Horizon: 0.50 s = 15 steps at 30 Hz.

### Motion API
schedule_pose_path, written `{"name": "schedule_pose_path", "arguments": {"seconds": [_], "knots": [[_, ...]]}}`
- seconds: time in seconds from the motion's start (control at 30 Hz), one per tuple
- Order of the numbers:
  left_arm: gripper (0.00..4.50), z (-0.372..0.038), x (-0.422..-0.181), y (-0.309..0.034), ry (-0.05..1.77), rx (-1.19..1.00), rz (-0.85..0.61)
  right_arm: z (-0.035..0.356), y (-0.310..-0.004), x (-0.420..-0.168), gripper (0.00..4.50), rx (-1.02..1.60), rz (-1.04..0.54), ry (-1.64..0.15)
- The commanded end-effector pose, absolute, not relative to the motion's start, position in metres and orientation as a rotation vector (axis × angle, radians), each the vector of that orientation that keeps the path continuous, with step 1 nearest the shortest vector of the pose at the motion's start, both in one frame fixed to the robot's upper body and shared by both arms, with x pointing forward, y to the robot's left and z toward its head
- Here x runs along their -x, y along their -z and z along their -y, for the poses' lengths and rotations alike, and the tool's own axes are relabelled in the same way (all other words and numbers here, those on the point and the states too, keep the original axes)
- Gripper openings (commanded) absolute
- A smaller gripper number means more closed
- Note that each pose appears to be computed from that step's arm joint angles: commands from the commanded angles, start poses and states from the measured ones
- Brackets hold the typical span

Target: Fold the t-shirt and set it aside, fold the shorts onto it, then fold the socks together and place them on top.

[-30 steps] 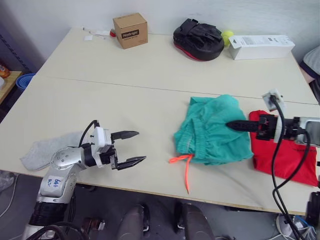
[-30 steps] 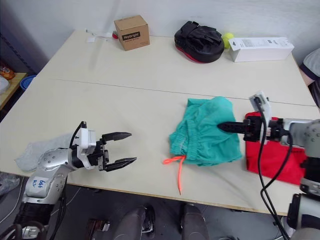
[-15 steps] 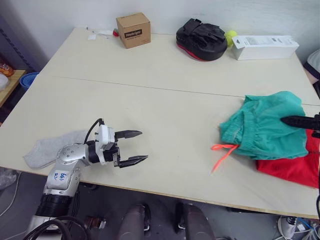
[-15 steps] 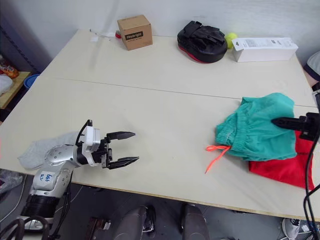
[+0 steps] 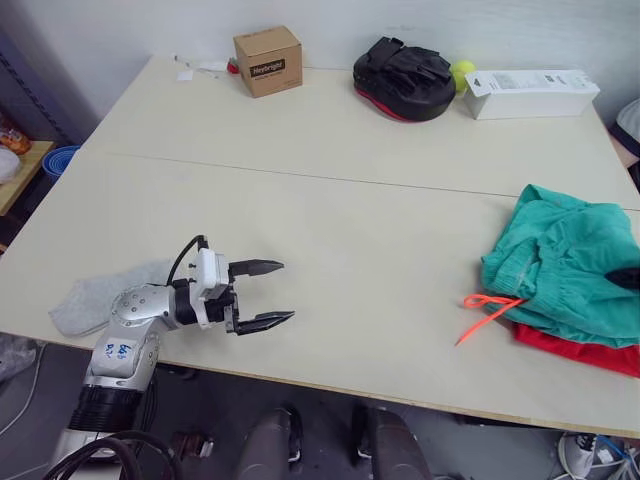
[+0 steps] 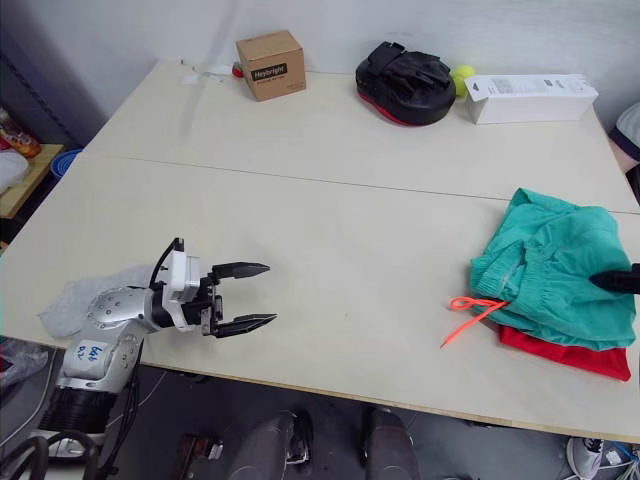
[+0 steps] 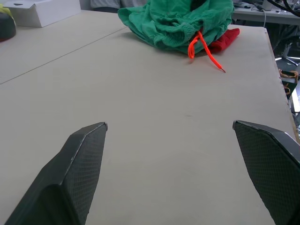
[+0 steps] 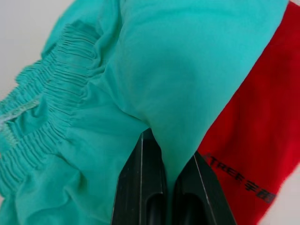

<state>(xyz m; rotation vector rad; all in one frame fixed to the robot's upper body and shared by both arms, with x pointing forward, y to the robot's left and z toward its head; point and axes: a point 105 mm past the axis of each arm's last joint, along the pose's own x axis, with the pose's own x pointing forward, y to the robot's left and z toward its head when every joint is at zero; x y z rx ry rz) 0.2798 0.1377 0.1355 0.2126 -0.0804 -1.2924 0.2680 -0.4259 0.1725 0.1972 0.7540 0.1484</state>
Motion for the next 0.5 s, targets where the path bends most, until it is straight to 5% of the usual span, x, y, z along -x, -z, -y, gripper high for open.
{"name": "schedule_pose_path", "arguments": {"seconds": [0.03, 0.5], "knots": [[4.50, -0.141, -0.278, -0.141, 1.288, -0.241, 0.093, 0.440, -0.178, -0.260, 0.02, -0.127, -0.771, -0.099], [4.50, -0.142, -0.278, -0.137, 1.299, -0.252, 0.076, 0.459, -0.179, -0.243, 0.02, 0.017, -0.827, -0.105]]}}
